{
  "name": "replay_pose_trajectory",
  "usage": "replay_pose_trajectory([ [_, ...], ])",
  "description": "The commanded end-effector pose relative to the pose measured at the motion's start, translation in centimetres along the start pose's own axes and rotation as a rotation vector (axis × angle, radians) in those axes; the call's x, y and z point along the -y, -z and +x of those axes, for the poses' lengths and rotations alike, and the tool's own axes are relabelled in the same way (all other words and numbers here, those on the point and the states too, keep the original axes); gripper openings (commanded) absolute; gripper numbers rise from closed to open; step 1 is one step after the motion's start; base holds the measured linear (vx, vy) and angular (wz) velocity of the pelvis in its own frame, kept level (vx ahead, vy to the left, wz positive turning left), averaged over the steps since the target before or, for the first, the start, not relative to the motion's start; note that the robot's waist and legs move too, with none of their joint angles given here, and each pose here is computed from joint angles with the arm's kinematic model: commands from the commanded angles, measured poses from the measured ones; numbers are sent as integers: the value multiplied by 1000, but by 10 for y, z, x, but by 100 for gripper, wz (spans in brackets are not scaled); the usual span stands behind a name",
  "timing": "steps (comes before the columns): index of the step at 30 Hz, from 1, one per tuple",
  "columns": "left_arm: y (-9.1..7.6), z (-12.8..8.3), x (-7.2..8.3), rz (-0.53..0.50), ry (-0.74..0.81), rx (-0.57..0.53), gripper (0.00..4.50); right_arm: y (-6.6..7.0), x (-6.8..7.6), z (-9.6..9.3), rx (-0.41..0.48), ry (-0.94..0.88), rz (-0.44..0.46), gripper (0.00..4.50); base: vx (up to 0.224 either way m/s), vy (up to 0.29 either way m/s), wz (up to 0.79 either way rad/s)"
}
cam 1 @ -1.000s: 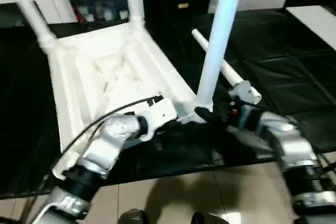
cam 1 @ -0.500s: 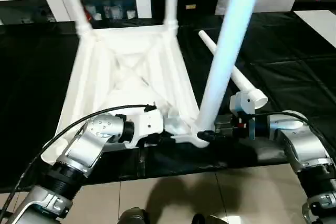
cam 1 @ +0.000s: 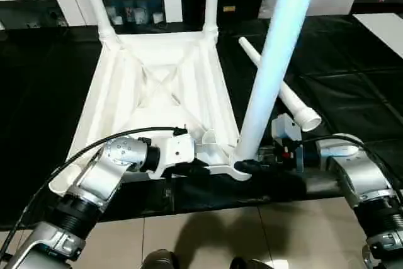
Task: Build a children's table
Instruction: Rotate leg to tighten
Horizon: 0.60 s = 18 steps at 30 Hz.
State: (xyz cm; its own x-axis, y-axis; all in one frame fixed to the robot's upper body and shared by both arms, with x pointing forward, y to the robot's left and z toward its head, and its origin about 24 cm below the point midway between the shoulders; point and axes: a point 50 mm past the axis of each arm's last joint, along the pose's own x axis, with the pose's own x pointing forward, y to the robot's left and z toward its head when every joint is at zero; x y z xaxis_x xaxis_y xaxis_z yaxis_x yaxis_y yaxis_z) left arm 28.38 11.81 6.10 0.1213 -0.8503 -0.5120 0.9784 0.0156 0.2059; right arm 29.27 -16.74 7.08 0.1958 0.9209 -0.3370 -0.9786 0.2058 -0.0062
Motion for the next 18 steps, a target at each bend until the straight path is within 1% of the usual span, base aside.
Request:
replay_pose_trajectory([
  [1, 0, 10, 10, 33, 106, -18, 0, 0, -1, 1, 7, -4, 10, 276, 0, 0, 0],
  [4, 0, 10, 9, 29, 91, -15, 0, -1, -3, 4, 35, -10, 29, 269, 0, 0, 0],
  [5, 2, 10, 8, -27, 26, -8, 0, -2, -5, 11, 65, 8, 50, 268, 0, 0, 0],
  [6, 2, 10, 7, -62, -18, -3, 0, -3, -5, 16, 77, 30, 72, 267, 0, 0, 0],
  [7, 2, 10, 7, -62, -18, -3, 0, -3, -5, 16, 77, 30, 72, 266, 0, 0, 0],
  [9, -1, 13, 3, -161, -154, 18, 0, 0, 1, 31, 65, 153, 128, 265, 0, 0, 0],
  [10, -1, 13, 3, -161, -154, 18, 0, 0, 1, 31, 65, 153, 128, 265, 0, 0, 0],
  [11, -5, 17, 1, -210, -224, 31, 0, 1, 6, 42, 63, 238, 165, 265, 0, 0, 0],
  [12, -8, 21, -1, -240, -274, 38, 0, 0, 11, 50, 81, 302, 193, 265, 0, 0, 0],
  [15, -15, 32, -6, -287, -361, 44, 0, -5, 18, 68, 116, 418, 257, 265, -55, 12, -12],
  [16, -20, 40, -11, -302, -425, 41, 0, -9, 20, 79, 129, 470, 282, 265, 0, 0, 0],
  [18, -27, 49, -21, -308, -540, 22, 0, -14, 25, 91, 138, 572, 324, 265, 0, 0, 0],
])
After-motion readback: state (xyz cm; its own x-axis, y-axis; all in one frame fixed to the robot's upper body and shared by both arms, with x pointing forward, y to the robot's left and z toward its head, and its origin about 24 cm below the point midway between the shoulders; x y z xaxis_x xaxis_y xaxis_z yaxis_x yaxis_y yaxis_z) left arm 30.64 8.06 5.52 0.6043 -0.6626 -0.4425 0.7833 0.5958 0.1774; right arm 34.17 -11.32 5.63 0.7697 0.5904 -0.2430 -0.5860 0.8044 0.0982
